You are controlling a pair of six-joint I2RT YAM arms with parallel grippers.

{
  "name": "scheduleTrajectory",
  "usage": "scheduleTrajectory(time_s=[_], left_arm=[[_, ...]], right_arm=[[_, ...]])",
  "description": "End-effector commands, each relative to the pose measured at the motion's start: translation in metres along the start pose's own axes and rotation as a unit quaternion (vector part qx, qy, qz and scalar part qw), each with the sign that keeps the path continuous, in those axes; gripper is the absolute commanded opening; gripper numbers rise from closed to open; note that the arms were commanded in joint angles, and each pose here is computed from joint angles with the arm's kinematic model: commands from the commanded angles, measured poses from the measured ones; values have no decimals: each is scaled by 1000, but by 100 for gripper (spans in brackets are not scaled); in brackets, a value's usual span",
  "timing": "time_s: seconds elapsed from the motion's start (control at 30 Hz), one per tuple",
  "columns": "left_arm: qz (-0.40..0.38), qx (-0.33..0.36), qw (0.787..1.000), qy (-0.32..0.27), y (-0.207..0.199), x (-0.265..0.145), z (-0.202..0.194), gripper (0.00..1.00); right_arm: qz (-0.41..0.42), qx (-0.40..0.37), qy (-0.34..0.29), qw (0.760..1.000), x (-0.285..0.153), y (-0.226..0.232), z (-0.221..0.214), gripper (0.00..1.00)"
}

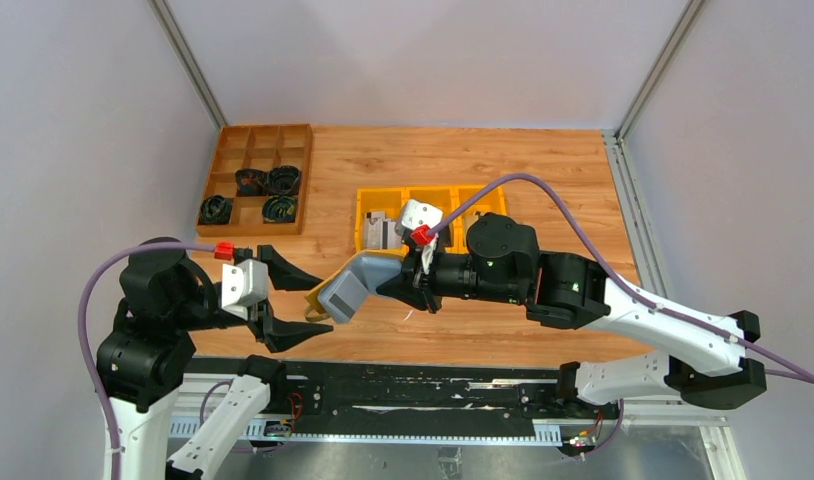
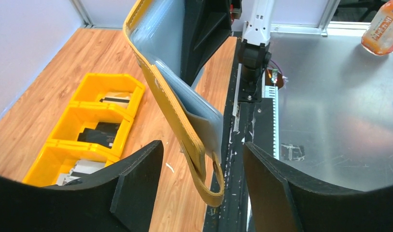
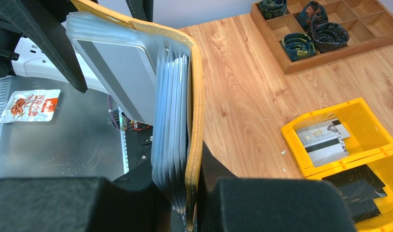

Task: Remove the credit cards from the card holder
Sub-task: Remove the credit card from the card holder.

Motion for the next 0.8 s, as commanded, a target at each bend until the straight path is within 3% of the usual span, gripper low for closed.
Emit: scheduleTrajectory(time_s=[0.0, 0.4, 0.77], left_arm=[[-4, 4, 1000, -5, -4, -1, 2, 69], [21, 32, 999, 6, 6, -2, 4, 51], [47, 58, 997, 20, 12, -5, 3, 43]], right_arm=[[10, 7, -38, 999, -3, 4, 21, 0], [19, 8, -38, 999, -5, 7, 25, 0], [42, 8, -34, 999, -4, 12, 25, 0]])
Point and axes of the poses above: each gripper's point midway between its finger pads, its own x axis out along the fingers, its own y axis along the line the jaws close on, z = x × y, the point moved 7 cm from there along -x, back along the fingers, and after that the axes turned 9 degrees about x, right-handed, at the moved point
